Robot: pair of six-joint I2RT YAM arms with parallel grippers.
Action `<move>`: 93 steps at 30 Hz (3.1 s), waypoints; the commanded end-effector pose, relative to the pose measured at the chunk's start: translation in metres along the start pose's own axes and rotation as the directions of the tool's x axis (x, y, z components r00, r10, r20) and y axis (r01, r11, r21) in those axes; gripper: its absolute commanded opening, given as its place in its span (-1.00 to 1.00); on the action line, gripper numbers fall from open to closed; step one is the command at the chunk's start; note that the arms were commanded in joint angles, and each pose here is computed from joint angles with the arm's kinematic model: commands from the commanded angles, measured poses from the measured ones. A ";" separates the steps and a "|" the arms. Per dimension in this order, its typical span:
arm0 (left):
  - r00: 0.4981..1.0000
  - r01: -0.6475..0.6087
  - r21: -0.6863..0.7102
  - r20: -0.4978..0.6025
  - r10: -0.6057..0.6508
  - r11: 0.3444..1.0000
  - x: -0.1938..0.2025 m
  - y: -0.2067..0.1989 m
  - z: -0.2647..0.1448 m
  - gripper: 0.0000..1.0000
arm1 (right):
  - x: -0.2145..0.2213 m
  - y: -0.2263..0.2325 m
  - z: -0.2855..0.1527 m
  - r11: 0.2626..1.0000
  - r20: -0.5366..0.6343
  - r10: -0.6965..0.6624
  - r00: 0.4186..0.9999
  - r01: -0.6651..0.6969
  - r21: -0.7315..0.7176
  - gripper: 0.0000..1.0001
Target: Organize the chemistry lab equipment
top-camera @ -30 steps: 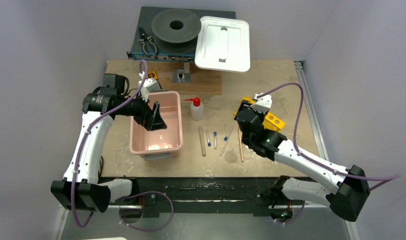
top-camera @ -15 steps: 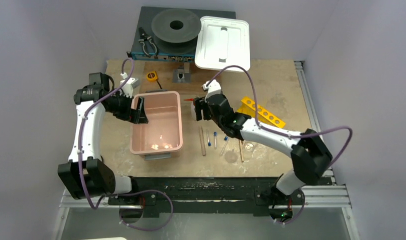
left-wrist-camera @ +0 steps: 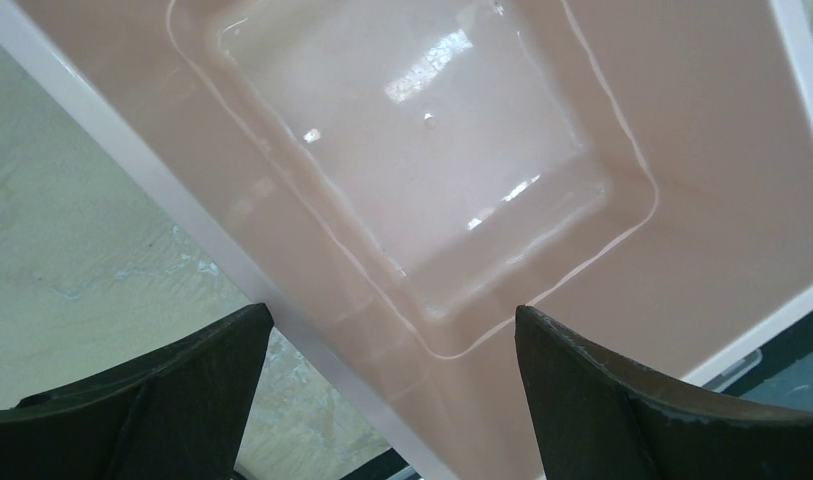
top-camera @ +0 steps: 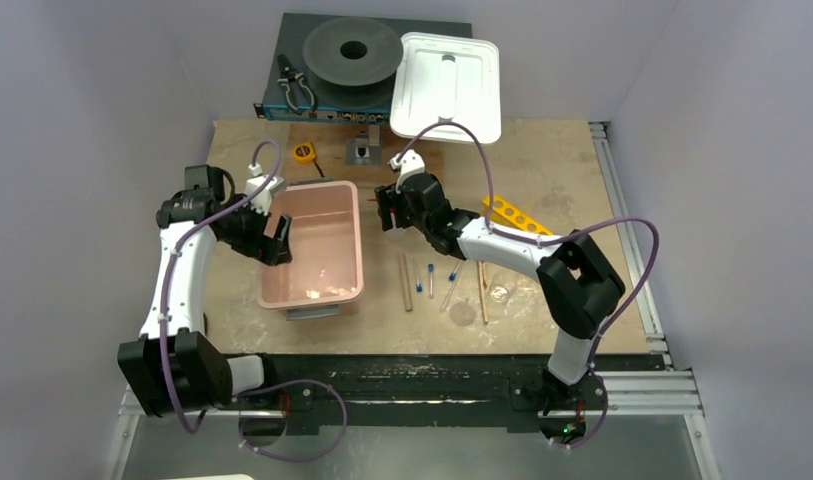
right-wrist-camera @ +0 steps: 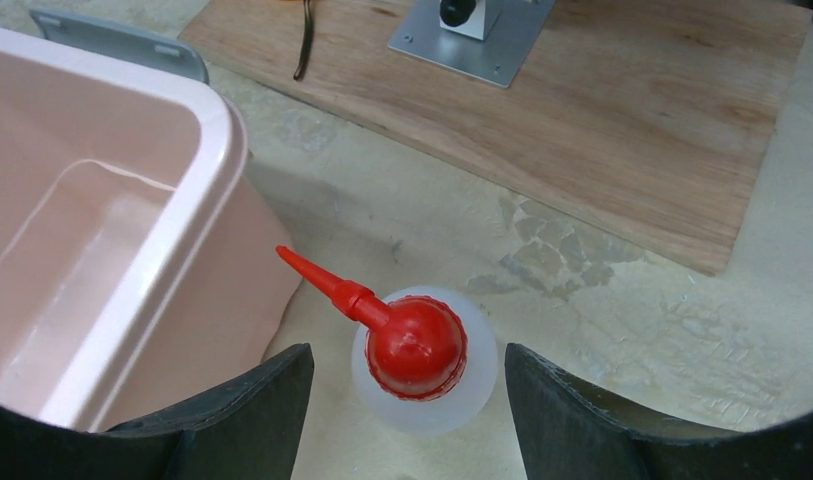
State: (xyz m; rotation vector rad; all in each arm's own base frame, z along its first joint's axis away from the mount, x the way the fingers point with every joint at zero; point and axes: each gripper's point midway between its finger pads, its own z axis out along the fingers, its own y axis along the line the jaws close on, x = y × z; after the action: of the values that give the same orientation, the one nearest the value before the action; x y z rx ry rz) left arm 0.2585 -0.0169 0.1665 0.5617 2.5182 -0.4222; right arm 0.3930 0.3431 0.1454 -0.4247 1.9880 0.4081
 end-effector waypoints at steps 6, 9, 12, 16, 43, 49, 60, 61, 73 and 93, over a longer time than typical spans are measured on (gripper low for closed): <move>0.997 -0.078 -0.018 -0.017 0.077 0.997 0.019 0.005 0.010 0.69 | -0.024 -0.013 -0.006 0.996 0.115 -0.062 0.991 0.055 0.065 -0.51; 0.995 -0.103 -0.013 0.001 0.103 0.995 0.018 0.002 0.009 0.63 | -0.031 -0.021 -0.018 0.995 0.152 -0.047 0.987 0.033 0.094 -0.90; 0.993 -0.118 0.023 0.021 0.118 0.993 0.016 -0.008 0.007 0.57 | -0.035 -0.026 -0.028 0.993 0.165 -0.044 0.985 0.025 0.115 -1.00; 0.989 -0.145 0.067 0.039 0.143 0.987 0.016 -0.020 0.005 0.49 | -0.053 -0.029 -0.049 0.993 0.203 -0.035 0.979 0.011 0.117 -1.00; 0.967 -0.250 0.048 0.059 0.247 0.967 0.022 -0.031 0.010 0.31 | -0.116 0.136 -0.092 0.934 0.205 0.200 0.958 -0.123 -0.336 -1.00; 0.960 -0.263 0.043 0.108 0.257 0.964 0.016 -0.037 0.002 0.49 | -0.082 0.150 -0.045 0.942 0.130 0.172 0.977 -0.124 -0.310 -1.00; 0.960 -0.266 0.058 0.109 0.259 0.962 0.016 -0.037 0.007 0.54 | -0.057 0.158 -0.003 0.944 0.046 0.228 0.973 -0.209 -0.255 -1.00; 0.959 -0.268 0.056 0.109 0.261 0.962 0.016 -0.037 0.007 0.55 | -0.057 0.157 0.000 0.947 0.043 0.225 0.973 -0.209 -0.243 -1.00; 0.960 -0.267 0.034 0.096 0.262 0.963 0.017 -0.032 0.006 0.58 | -0.083 0.129 -0.006 0.985 0.093 0.149 0.984 -0.139 -0.103 0.09; 0.959 -0.267 0.014 0.101 0.264 0.964 0.004 -0.029 -0.003 0.57 | 0.011 -0.080 -0.204 0.871 -0.030 0.290 0.957 -0.250 0.423 -0.05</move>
State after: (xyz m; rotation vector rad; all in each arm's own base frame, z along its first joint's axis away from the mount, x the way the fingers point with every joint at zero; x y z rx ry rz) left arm 0.2282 -0.0408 0.1534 0.8569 2.3536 -0.4017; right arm 0.2988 0.2345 0.2675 0.0115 2.0065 0.2877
